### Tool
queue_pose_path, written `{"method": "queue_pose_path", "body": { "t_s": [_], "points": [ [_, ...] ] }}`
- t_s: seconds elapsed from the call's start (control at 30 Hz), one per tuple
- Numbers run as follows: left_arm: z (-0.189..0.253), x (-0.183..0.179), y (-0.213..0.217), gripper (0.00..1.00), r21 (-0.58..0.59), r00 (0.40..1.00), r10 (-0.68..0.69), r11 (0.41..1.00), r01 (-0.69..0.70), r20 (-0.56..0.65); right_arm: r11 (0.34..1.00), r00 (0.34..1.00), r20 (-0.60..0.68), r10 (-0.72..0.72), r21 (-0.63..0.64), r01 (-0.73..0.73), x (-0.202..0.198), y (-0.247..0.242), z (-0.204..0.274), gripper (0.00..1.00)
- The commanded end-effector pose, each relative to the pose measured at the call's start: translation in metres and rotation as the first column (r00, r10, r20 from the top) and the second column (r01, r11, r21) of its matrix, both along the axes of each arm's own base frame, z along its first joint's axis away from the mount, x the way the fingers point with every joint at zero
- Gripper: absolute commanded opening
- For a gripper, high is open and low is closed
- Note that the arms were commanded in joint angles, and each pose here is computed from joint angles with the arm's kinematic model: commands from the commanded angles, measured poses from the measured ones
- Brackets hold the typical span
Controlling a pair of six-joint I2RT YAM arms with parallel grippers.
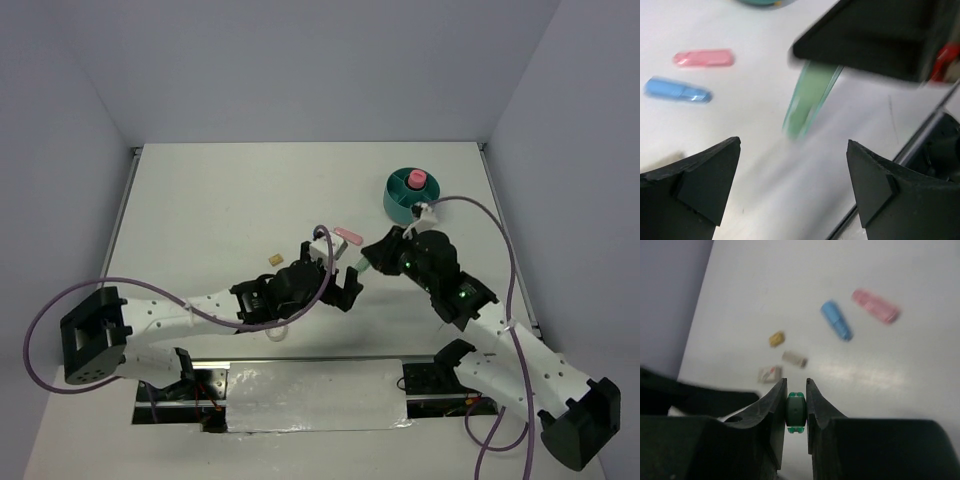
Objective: Sort the stationery into containers
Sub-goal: Place the stationery in the storage box.
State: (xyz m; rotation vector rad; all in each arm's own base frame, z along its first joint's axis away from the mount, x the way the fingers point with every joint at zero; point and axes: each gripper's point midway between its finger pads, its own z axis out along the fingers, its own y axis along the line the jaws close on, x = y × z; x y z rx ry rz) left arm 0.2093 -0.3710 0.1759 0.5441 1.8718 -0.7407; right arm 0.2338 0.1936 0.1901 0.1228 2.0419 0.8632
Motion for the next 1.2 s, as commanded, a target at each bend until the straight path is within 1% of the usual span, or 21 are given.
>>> {"method": "queue_pose_path", "body": {
  "t_s": [0.0,0.03,0.07,0.1,0.17,0.23,0.27,0.3,0.33,0.37,0.4,0.43,0.47,0.57,0.7,0.73,0.8,0.83,0.9,1.0,1.17],
  "points": [
    [0.005,0.014,0.048,0.99,0.065,0.953,0.285,0.958,-0.280,-0.103,0.952,0.954,0.186,-0.236,-0.152,0.265,0.059,-0.062,0.035,0.00],
    [0.001,0.012,0.056,0.99,0.091,0.942,0.314,0.948,-0.305,-0.121,0.938,0.941,0.202,-0.272,-0.165,0.306,0.069,-0.076,0.039,0.00],
    [0.004,0.009,0.064,0.99,0.078,0.926,0.344,0.939,-0.336,-0.153,0.919,0.924,0.244,-0.294,-0.192,0.343,0.081,-0.091,0.048,0.00],
    [-0.004,0.005,0.077,0.99,0.127,0.915,0.370,0.927,-0.352,-0.164,0.869,0.881,0.276,-0.383,-0.216,0.445,0.099,-0.122,0.051,0.00],
    [-0.001,-0.002,0.086,0.99,0.122,0.914,0.364,0.930,-0.347,-0.178,0.822,0.843,0.351,-0.407,-0.261,0.506,0.116,-0.144,0.069,0.00],
    [0.001,-0.007,0.089,0.99,0.115,0.922,0.338,0.940,-0.321,-0.188,0.811,0.814,0.433,-0.387,-0.260,0.524,0.139,-0.160,0.089,0.00],
    [0.003,-0.009,0.092,0.99,0.105,0.927,0.328,0.944,-0.313,-0.183,0.816,0.815,0.440,-0.377,-0.260,0.517,0.148,-0.165,0.089,0.00],
    [0.004,-0.010,0.093,0.99,0.100,0.929,0.323,0.946,-0.309,-0.182,0.811,0.785,0.490,-0.379,-0.232,0.537,0.157,-0.177,0.104,0.00],
    [0.004,-0.012,0.095,0.99,0.100,0.932,0.316,0.948,-0.302,-0.178,0.825,0.784,0.520,-0.340,-0.235,0.513,0.162,-0.176,0.112,0.00],
    [0.003,-0.012,0.096,0.99,0.103,0.933,0.313,0.949,-0.299,-0.178,0.820,0.768,0.542,-0.342,-0.226,0.525,0.172,-0.181,0.115,0.00],
    [0.002,-0.013,0.097,0.99,0.110,0.934,0.311,0.949,-0.295,-0.179,0.794,0.741,0.558,-0.374,-0.220,0.566,0.176,-0.201,0.119,0.00],
    [0.001,-0.014,0.097,0.99,0.115,0.935,0.308,0.950,-0.291,-0.179,0.815,0.747,0.569,-0.343,-0.215,0.538,0.181,-0.195,0.120,0.00],
    [0.001,-0.015,0.096,0.99,0.114,0.936,0.302,0.952,-0.285,-0.181,0.807,0.729,0.586,-0.354,-0.203,0.555,0.191,-0.206,0.120,0.00],
    [0.001,-0.016,0.095,0.99,0.120,0.940,0.288,0.955,-0.270,-0.181,0.822,0.740,0.589,-0.325,-0.210,0.529,0.213,-0.214,0.114,0.00],
    [0.006,-0.014,0.099,0.99,0.127,0.940,0.300,0.951,-0.281,-0.164,0.817,0.745,0.596,-0.300,-0.243,0.523,0.236,-0.222,0.117,0.00],
    [0.010,-0.014,0.100,0.99,0.126,0.940,0.302,0.951,-0.284,-0.159,0.819,0.764,0.572,-0.298,-0.258,0.513,0.243,-0.225,0.105,0.00],
    [0.016,-0.014,0.099,0.99,0.111,0.943,0.296,0.953,-0.281,-0.153,0.827,0.775,0.566,-0.282,-0.266,0.495,0.254,-0.223,0.103,0.00],
    [0.018,-0.013,0.099,0.99,0.109,0.945,0.292,0.955,-0.278,-0.149,0.832,0.798,0.535,-0.278,-0.281,0.478,0.261,-0.224,0.086,0.01],
    [0.023,-0.013,0.098,0.99,0.097,0.946,0.290,0.956,-0.278,-0.147,0.840,0.811,0.521,-0.267,-0.286,0.461,0.269,-0.222,0.077,0.03],
    [0.029,-0.011,0.101,0.99,0.091,0.944,0.302,0.952,-0.292,-0.134,0.839,0.845,0.459,-0.274,-0.315,0.444,0.281,-0.225,0.041,0.04],
    [0.034,-0.007,0.105,0.99,0.088,0.940,0.319,0.947,-0.310,-0.123,0.831,0.853,0.429,-0.299,-0.322,0.453,0.284,-0.229,0.020,0.05]
  ]
}}
